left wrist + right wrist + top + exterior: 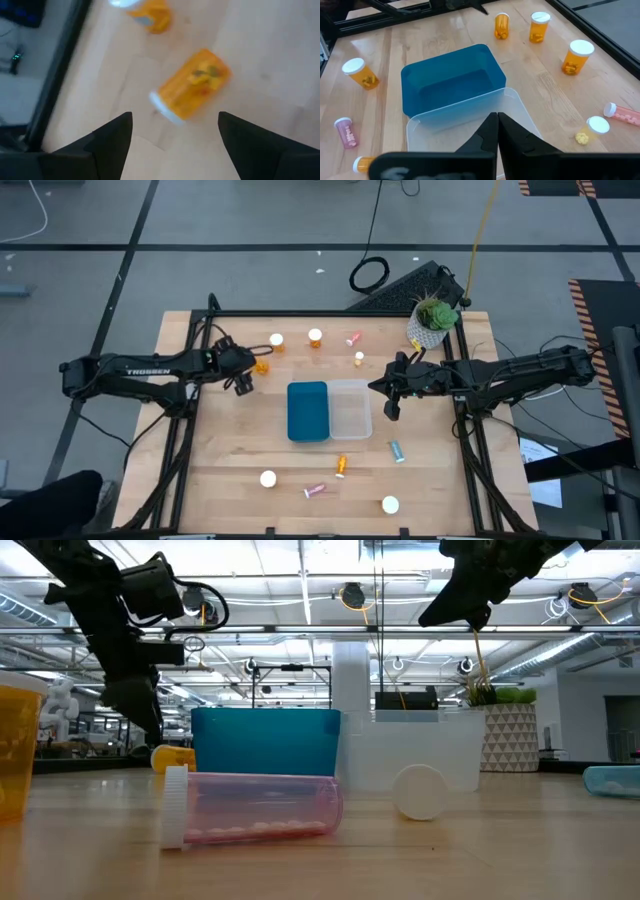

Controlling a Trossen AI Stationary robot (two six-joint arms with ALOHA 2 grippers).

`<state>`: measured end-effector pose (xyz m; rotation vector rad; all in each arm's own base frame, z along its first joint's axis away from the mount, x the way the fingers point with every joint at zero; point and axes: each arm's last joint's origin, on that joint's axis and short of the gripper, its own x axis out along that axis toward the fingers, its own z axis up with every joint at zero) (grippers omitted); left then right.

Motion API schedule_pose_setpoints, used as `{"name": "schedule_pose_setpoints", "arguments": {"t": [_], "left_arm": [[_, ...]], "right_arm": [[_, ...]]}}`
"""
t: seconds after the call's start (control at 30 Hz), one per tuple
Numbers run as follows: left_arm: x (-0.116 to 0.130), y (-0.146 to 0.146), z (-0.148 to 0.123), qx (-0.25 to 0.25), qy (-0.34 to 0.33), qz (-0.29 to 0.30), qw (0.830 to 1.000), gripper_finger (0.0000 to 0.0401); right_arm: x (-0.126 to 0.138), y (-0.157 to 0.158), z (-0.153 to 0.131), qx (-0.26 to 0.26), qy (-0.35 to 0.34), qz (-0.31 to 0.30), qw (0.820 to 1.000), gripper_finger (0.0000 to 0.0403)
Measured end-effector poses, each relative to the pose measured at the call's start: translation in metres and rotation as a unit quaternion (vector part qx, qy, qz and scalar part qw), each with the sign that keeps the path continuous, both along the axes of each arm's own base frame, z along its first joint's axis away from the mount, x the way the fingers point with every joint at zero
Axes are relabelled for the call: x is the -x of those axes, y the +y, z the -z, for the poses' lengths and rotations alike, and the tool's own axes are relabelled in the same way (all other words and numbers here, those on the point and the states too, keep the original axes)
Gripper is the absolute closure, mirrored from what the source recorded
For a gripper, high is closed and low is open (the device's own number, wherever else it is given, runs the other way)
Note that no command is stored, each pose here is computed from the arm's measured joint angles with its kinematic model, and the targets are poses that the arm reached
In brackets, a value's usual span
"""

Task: Pick and place medicine bottles into bin by pill shape (circle, oval)
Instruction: Put the large orange pill bottle into the blue transparent bin

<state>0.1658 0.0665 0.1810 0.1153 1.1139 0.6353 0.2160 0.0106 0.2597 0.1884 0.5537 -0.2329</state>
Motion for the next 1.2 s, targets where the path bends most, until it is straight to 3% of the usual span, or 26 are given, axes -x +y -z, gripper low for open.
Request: {"name": "schedule_pose_setpoints", "arguments": {"t": [0.23,0.6,0.8,0.97,1.2], "left_arm": [[0.003,0.009,0.001,0.028,-0.021,-0.037,0.999,0.0105],[-0.006,0.019,0.020,0.062,0.006,-0.052,0.997,0.0105],[-0.012,0.016,0.028,0.136,-0.002,-0.030,0.990,0.0105],[-0.017,0.013,0.022,0.169,-0.026,-0.038,0.985,0.0105],[-0.024,0.005,-0.003,0.189,0.007,-0.040,0.981,0.0105]], "right_arm": [[0.000,0.000,0.000,0.004,0.001,-0.003,1.000,0.0403],[0.000,0.000,0.000,0.006,0.001,-0.004,1.000,0.0403],[0.000,0.000,0.000,0.007,0.002,-0.005,1.000,0.0403],[0.000,0.000,0.000,0.009,0.002,-0.006,1.000,0.0403],[0.000,0.000,0.000,0.009,0.002,-0.006,1.000,0.0403]]}}
